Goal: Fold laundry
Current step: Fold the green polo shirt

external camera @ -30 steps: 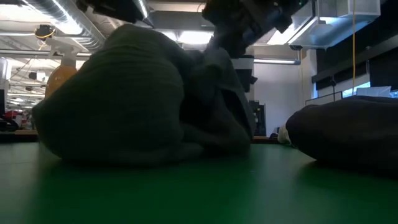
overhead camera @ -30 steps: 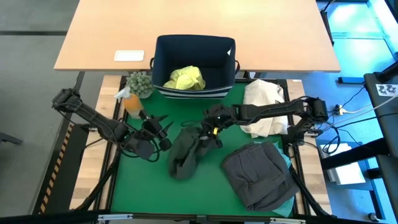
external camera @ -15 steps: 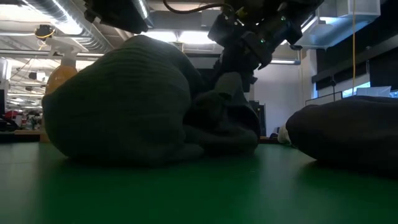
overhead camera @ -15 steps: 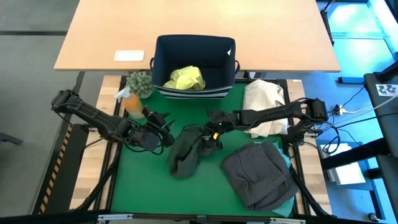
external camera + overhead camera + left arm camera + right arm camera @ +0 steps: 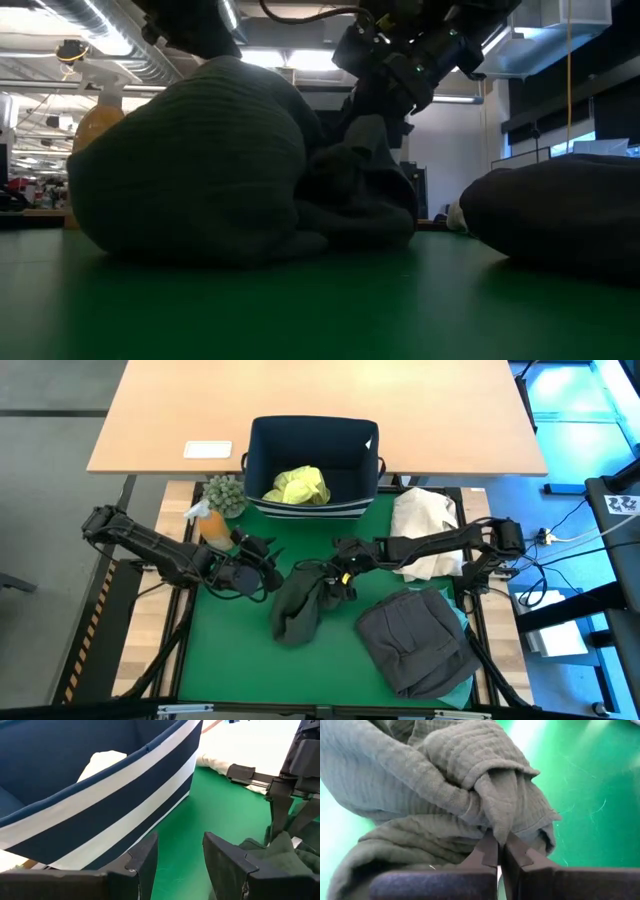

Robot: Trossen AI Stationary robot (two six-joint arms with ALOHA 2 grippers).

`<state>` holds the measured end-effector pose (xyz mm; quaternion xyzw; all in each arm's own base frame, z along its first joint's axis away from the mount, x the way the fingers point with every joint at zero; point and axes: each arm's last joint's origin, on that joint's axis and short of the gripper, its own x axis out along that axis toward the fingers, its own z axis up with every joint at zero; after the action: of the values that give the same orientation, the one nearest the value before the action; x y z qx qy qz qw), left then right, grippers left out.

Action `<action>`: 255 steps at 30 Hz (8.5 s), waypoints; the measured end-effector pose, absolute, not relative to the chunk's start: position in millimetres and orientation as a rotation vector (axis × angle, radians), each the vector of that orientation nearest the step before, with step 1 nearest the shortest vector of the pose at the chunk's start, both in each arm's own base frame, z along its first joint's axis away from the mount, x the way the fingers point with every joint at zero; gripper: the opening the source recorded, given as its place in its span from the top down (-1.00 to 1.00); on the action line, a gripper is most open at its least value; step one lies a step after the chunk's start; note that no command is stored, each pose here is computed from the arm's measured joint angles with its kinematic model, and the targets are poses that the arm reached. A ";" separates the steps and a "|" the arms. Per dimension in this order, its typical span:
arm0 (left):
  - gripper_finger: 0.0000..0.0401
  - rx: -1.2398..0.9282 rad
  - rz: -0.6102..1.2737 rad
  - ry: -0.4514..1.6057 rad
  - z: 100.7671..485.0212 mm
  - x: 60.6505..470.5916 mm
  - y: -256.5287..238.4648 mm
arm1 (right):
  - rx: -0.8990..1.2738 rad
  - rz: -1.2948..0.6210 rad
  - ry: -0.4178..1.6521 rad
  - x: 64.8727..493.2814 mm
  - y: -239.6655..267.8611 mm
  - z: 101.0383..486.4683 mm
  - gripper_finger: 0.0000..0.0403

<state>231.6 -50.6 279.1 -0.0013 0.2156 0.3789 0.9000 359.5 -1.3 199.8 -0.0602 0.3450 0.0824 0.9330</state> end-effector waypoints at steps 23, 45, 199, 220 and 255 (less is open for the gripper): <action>0.25 0.009 0.730 0.547 259.4 246.6 -54.4 | -0.094 0.036 0.747 364.0 -1.6 187.0 0.92; 0.25 0.128 0.609 0.685 247.8 253.9 -54.6 | -0.039 -0.021 0.630 371.2 -3.2 195.9 0.84; 0.12 0.413 0.177 0.800 240.5 313.5 -88.3 | 0.017 -0.015 0.741 345.6 24.2 216.3 -0.77; 0.12 0.457 0.089 0.781 244.4 329.5 -46.9 | -0.008 -0.093 0.983 316.3 50.7 209.5 -0.77; 0.12 0.386 0.060 0.746 246.5 333.5 -39.2 | 0.012 0.001 0.761 312.4 47.9 171.4 -0.77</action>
<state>333.5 -39.2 246.5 0.1874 0.3620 0.0291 0.9127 312.4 47.9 171.4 0.0060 0.3715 0.0007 0.9284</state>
